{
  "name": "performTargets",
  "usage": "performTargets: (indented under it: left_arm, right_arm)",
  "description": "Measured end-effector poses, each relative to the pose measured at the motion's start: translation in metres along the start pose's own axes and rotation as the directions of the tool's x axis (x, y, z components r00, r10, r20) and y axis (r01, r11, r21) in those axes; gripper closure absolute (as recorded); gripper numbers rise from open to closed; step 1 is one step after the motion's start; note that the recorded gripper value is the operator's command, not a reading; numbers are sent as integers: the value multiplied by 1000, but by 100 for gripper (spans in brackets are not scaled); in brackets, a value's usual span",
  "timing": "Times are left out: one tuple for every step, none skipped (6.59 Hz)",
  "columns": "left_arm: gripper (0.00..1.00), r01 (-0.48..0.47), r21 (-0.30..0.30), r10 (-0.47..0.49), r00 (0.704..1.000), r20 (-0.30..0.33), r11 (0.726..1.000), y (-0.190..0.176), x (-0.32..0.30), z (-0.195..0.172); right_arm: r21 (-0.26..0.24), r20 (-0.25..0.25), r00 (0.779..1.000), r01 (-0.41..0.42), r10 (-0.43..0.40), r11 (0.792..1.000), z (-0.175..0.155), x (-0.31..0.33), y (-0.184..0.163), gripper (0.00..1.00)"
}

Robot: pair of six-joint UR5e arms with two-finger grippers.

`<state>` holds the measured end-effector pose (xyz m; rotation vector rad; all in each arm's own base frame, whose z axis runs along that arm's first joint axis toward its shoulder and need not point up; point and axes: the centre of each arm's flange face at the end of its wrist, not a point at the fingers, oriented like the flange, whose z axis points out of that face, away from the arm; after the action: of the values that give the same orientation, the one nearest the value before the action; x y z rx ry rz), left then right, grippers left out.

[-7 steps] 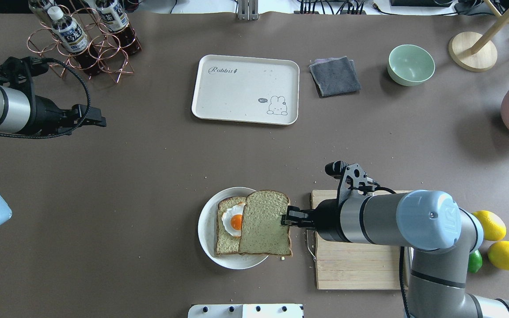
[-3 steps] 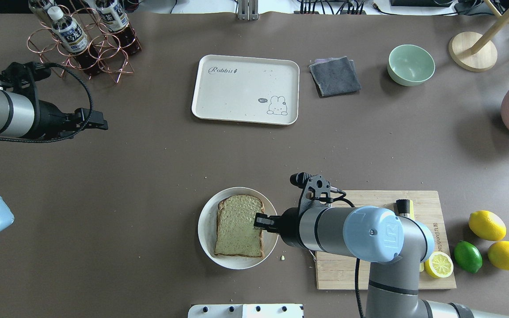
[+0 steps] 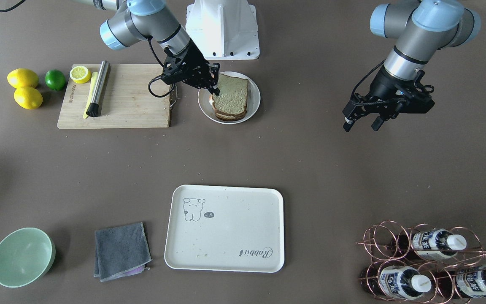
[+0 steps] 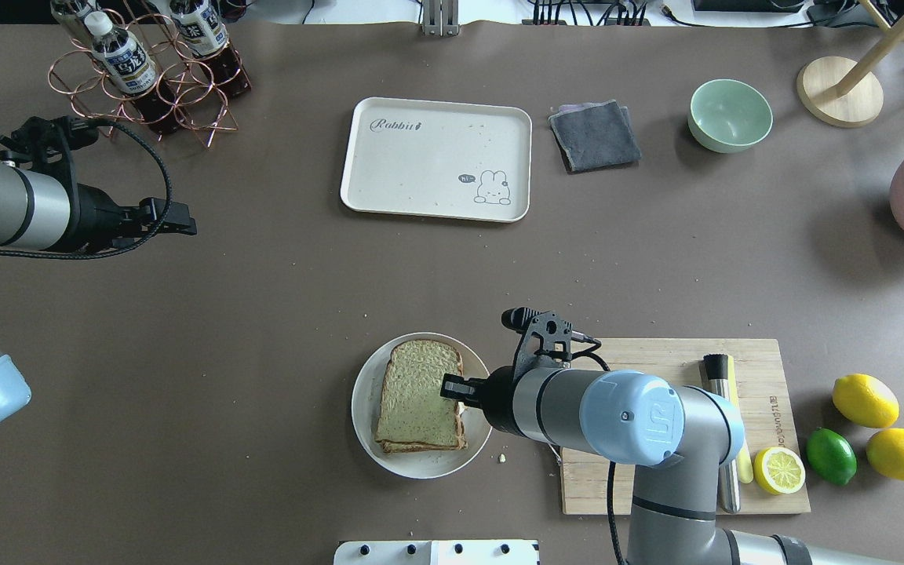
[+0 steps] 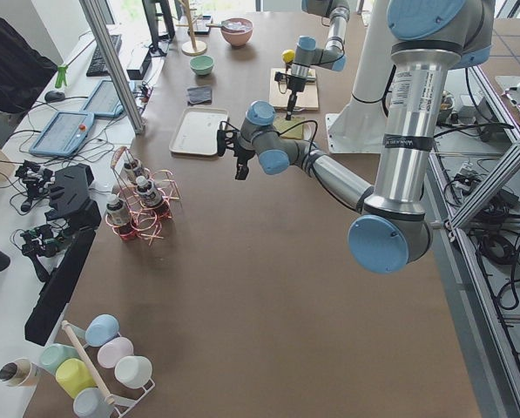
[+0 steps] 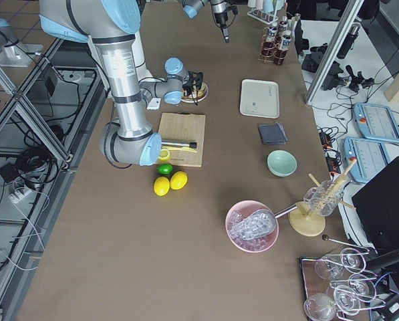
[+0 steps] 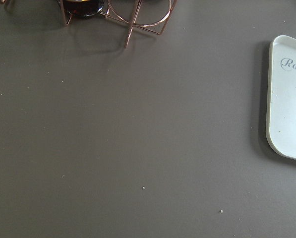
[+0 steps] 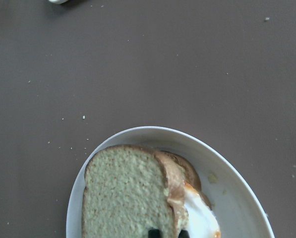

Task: Make sandwich and place on tray
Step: 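Release the bread on top of the egg and open the right gripper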

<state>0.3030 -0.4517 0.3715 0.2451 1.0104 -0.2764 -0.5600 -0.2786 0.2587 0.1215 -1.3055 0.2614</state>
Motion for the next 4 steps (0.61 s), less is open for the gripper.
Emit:
performTargets:
  left_arm:
    - [3, -2, 2, 2, 1000, 0, 1000, 1, 1, 0]
    - [3, -3, 3, 3, 1000, -2, 1000, 1, 2, 0]
    - [3, -3, 4, 3, 1000, -4, 1000, 1, 3, -1]
    - [3, 1, 0, -1, 1000, -8, 1000, 3, 5, 0]
  right_arm:
    - [2, 12, 1000, -4, 4, 1000, -5, -4, -1, 0]
    - [5, 29, 1000, -10, 9, 1000, -15, -9, -3, 0]
    - [8, 42, 999, -14, 14, 1000, -25, -10, -8, 0]
    - [5, 51, 999, -19, 19, 1000, -40, -8, -17, 0]
